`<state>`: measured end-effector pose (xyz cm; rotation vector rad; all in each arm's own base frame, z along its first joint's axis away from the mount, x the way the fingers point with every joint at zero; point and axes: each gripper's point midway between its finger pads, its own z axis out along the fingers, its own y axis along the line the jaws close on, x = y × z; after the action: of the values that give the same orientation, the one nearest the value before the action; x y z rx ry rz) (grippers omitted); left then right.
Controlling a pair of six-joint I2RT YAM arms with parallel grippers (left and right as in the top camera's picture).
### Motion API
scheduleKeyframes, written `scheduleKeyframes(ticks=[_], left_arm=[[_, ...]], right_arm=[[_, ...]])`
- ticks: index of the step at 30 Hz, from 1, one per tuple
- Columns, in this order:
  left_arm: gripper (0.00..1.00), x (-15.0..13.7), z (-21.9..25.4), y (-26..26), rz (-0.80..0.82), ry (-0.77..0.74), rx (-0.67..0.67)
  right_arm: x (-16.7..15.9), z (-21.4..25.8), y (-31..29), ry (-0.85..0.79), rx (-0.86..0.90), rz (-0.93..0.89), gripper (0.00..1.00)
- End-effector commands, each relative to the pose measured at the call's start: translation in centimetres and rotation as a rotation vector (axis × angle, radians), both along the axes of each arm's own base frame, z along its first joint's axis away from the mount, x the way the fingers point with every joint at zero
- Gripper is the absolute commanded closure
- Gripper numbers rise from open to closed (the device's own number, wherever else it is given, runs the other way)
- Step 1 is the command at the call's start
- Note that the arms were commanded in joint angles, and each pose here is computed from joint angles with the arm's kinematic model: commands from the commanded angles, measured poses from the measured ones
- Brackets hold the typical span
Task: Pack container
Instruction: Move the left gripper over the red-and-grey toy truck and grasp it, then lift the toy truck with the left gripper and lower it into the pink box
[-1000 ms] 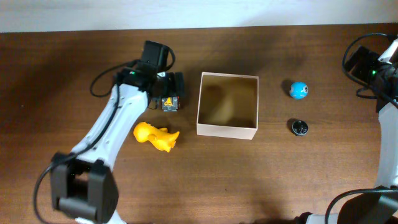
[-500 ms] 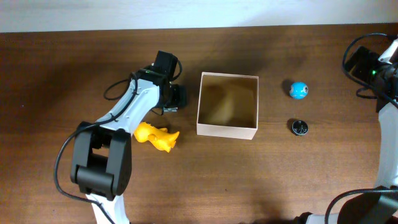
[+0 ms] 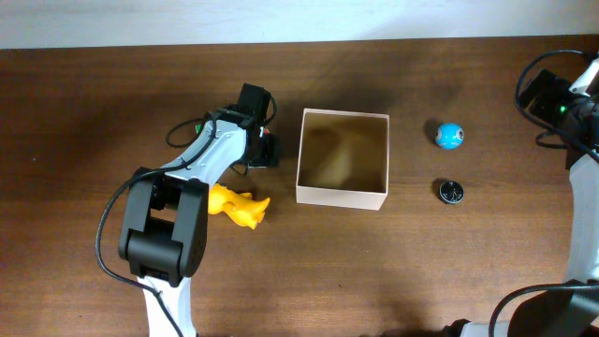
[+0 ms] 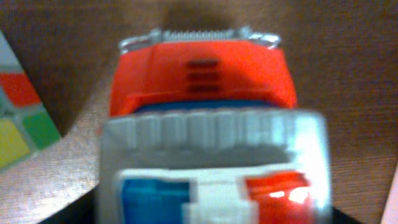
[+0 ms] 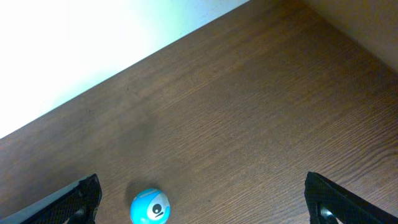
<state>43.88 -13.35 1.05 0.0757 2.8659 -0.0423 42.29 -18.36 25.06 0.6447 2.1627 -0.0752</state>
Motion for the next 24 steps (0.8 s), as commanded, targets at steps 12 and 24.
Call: scheduleKeyframes(ticks=[12, 24], left_arm=[[0.48, 3.4, 7.0, -1.6, -0.038, -0.114, -0.054], [0.5, 3.8, 21.3, -8.4, -0.188, -0.35, -0.142]], right_arm=[[0.3, 0.9, -0.2, -0.018, -0.015, 0.005, 0.01], [0.3, 0.9, -0.2, -0.018, -0.015, 0.005, 0.01]])
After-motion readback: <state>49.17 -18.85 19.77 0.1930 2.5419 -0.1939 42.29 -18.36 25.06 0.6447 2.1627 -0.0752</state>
